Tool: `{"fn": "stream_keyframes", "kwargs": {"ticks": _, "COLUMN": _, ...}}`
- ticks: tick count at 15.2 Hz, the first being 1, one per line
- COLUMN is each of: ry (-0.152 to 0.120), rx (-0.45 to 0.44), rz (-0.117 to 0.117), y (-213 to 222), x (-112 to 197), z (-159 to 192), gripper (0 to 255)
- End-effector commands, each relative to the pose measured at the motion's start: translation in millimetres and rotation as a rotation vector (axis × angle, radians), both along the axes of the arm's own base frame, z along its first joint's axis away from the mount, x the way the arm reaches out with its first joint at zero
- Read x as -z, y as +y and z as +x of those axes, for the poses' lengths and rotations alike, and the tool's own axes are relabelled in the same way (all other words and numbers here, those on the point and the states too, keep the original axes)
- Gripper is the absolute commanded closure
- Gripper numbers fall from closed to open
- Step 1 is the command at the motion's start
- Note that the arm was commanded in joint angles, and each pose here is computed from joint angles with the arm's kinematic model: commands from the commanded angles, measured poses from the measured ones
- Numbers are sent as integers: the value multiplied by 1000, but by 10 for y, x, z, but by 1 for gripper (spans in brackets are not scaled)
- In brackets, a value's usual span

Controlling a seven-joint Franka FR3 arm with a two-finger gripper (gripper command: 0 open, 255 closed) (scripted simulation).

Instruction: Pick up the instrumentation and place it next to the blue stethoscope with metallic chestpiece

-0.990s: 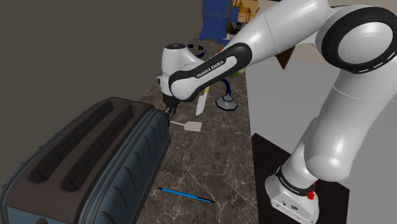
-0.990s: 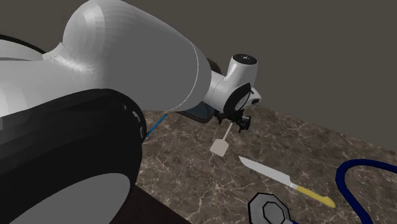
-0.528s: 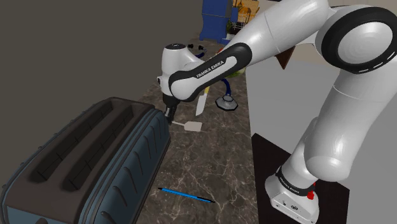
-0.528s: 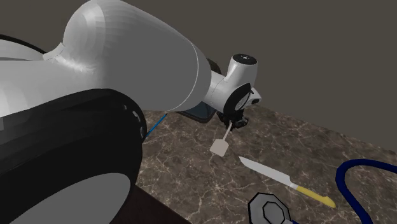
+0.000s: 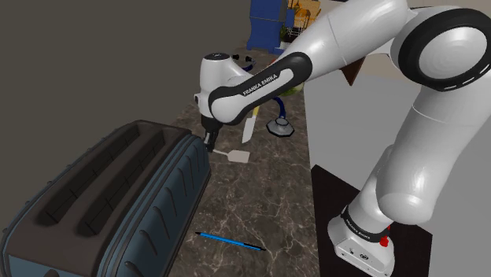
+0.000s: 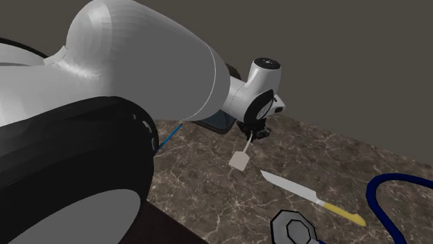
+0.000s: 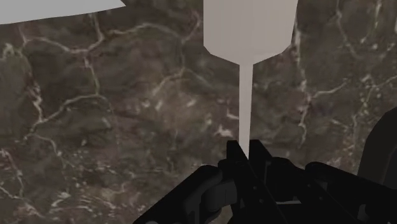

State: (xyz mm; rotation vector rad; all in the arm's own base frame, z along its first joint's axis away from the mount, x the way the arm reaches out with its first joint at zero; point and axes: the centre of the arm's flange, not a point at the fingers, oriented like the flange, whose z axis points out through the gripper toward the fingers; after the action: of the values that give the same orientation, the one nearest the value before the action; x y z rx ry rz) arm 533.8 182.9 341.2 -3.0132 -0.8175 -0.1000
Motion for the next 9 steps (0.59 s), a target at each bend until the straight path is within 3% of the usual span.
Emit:
{"fn": "stream_keyframes", "kwargs": {"ticks": 1, "ry": 0, "rx": 0, "rz": 0, "y": -2, "x": -78, "z": -2, "gripper": 255}}
{"fn": "stream_keyframes", "kwargs": {"ticks": 9, "ry": 0, "rx": 0, "rz": 0, "y": -2, "x": -501, "z": -2, "gripper": 255}}
